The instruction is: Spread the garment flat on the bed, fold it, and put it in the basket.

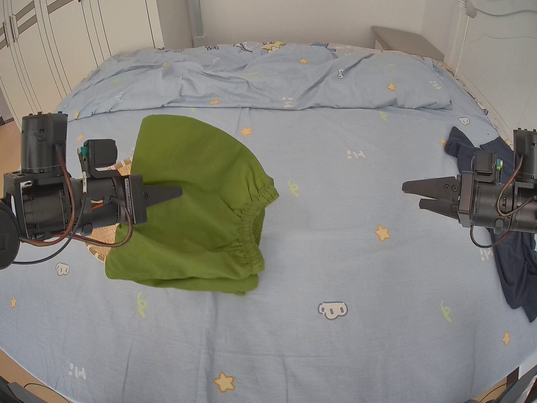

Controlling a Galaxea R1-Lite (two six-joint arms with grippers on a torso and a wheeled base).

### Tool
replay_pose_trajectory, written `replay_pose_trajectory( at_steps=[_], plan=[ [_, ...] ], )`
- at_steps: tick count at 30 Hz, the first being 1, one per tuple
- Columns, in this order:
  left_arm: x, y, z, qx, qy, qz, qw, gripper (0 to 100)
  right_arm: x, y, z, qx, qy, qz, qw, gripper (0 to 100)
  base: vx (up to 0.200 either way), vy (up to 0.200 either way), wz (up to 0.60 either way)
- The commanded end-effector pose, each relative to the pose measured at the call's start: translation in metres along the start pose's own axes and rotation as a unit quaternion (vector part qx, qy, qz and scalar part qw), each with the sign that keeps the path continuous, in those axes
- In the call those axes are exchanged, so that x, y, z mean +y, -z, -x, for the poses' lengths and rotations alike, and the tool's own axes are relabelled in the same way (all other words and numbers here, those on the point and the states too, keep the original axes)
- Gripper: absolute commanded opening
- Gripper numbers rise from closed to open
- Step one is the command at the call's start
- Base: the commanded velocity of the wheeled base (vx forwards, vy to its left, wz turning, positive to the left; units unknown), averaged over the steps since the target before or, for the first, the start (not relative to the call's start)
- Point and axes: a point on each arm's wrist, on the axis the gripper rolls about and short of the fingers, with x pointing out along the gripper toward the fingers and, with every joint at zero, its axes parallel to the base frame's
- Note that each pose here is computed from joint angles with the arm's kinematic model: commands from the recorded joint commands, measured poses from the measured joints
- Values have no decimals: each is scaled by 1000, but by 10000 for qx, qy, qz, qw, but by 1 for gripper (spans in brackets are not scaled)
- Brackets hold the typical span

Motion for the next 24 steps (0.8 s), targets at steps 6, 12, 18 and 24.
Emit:
replay_pose_trajectory(
  at_steps=[6,12,18,24],
  plan=[
    [-5,-18,19,-1143,-262,-335,9925,0,1,1,1,2,-14,12,10000,100,0,0,0],
    [9,-30,27,-1716,-486,-431,9830,0,2,-1,3,-49,-6,30,10000,100,0,0,0],
    [28,-41,40,-2172,-758,-261,9728,0,2,-1,4,-55,-8,34,10000,100,0,0,0],
    [62,-38,30,-2078,-1179,6,9710,0,3,0,3,-41,-17,35,10000,100,0,0,0]
  ],
)
